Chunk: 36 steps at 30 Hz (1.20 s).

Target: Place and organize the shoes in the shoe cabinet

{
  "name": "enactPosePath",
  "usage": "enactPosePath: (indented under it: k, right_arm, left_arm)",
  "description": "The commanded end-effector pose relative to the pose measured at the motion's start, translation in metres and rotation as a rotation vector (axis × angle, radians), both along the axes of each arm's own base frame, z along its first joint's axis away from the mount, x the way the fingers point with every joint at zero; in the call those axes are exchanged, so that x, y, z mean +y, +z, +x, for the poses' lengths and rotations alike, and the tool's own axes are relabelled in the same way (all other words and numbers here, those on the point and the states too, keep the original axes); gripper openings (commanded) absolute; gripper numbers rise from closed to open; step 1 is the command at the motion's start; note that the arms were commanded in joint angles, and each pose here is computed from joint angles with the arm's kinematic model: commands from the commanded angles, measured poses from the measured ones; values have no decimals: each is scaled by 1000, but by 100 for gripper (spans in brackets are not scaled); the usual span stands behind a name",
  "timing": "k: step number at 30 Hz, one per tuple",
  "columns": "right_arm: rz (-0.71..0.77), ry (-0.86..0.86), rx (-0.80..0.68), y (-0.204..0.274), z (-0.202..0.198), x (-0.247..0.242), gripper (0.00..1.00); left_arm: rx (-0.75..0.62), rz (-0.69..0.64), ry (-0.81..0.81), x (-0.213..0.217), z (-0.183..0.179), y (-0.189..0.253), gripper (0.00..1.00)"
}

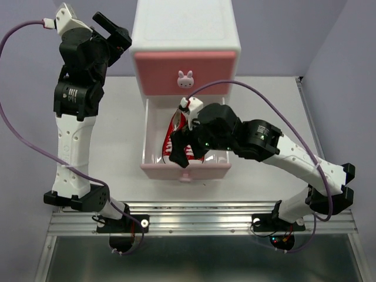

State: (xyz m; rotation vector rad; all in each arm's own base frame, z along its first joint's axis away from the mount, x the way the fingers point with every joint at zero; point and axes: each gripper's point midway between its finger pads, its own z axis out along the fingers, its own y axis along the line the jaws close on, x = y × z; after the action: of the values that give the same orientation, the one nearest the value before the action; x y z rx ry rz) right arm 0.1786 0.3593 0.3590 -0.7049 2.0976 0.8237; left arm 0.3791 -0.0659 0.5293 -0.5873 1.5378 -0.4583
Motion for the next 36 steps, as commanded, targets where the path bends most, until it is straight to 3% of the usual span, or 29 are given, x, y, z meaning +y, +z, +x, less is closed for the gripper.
enactPosePath:
  k: [1,9,14,20,28,36]
  right_arm:
    - [-72,67,-66,-1,-30,4,100]
    - [-264,296,-75,-54,-116,24,100]
    - [-285,289,-32,-73,-136,20,100]
    - [-276,64,56,-107,-131,6,100]
    - [-271,-399,128,-150,-101,-20,100]
    - [-254,-755,41,-166,-74,-26,100]
  left_arm:
    - [-106,12,-84,-4,6,40,99]
    - [-60,74,-172,-22,58,15,99]
    - [-12,105,-195,-26,72,-4,99]
    - [35,123,-185,-26,90,-26,99]
    - [113,116,-230,-35,101,-64,99]
    - [140,148,-207,-33,103,-83,99]
